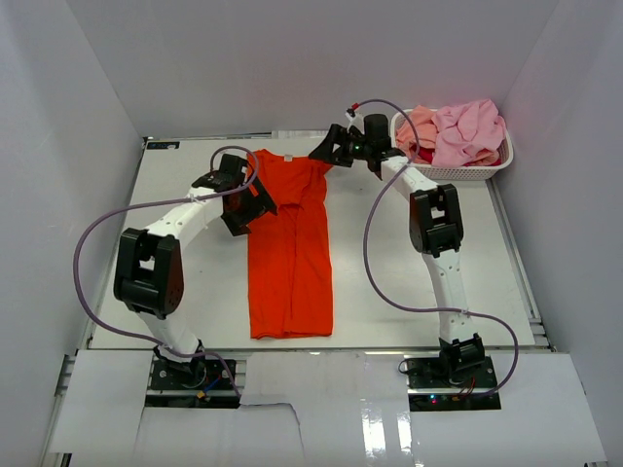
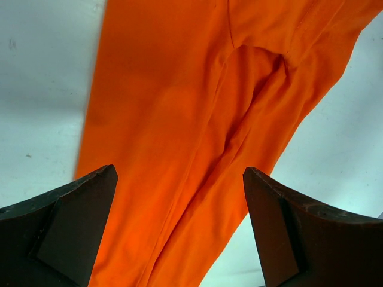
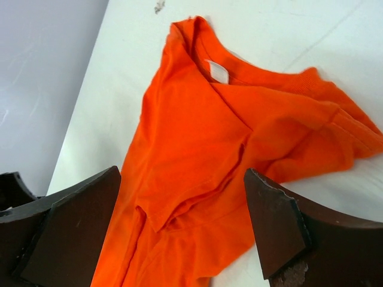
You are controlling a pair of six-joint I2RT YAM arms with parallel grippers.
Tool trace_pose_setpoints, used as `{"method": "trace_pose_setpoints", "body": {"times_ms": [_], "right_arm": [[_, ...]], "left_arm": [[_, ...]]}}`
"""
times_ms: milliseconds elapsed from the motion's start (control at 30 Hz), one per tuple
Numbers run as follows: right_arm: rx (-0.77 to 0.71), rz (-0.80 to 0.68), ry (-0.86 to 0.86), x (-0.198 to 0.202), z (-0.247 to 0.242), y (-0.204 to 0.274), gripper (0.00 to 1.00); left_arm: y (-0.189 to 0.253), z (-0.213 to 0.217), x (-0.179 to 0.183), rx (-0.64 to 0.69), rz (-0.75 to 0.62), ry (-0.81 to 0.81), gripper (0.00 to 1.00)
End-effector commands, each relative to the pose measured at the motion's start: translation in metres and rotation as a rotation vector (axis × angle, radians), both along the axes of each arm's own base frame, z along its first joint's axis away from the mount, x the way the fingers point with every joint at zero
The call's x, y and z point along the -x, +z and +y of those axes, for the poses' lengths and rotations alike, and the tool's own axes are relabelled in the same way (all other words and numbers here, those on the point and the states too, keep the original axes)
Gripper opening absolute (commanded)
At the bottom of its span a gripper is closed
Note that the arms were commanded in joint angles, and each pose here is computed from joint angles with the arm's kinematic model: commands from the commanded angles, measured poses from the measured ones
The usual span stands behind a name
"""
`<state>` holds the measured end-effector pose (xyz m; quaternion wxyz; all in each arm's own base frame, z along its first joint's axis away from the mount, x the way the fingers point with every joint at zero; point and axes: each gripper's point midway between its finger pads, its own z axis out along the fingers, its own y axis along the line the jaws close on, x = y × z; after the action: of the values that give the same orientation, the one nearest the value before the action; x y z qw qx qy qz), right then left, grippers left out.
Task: Fold and stack the t-shirts
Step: Rotate the tshirt 90 degrees
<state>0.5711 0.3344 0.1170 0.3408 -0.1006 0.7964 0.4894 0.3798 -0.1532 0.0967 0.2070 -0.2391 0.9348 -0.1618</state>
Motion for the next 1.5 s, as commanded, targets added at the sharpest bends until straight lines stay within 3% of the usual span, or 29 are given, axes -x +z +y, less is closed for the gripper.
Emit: {"method": "trace_pose_setpoints", "body": {"times_ms": [0,167,900,1233,1333,1467], "right_arm": [[-0.044,-0.063,0.037,-0.003,0.015,0.013,0.9],[-0.024,-0.013,0.042,0.002,0.021,-0.015,0.9],[0.102,0.036,-0.016,-0.001,0.011,-0.05,0.9],[0.115,-0.104,0.032,0.017,0.011,0.026,0.9],[0.145,-0.157,0.058,0.04,0.005,0.069,0.9],[0.233,-0.14,0.095,0.085,-0.01,0.083,0.9]], "left_arm": [[0.012,0.002,-0.016,-0.013,-0.055,-0.01,0.98],[0.011,0.008,-0.018,-0.018,-0.054,-0.01,0.98],[0.011,0.009,-0.001,0.009,-0.035,-0.041,0.98],[0.027,0.01,-0.006,-0.001,-0.072,-0.05,0.98],[0.032,0.012,0.0,-0.007,-0.075,-0.064,0.98],[0.039,0.018,0.025,-0.02,-0.048,-0.09,0.98]]}}
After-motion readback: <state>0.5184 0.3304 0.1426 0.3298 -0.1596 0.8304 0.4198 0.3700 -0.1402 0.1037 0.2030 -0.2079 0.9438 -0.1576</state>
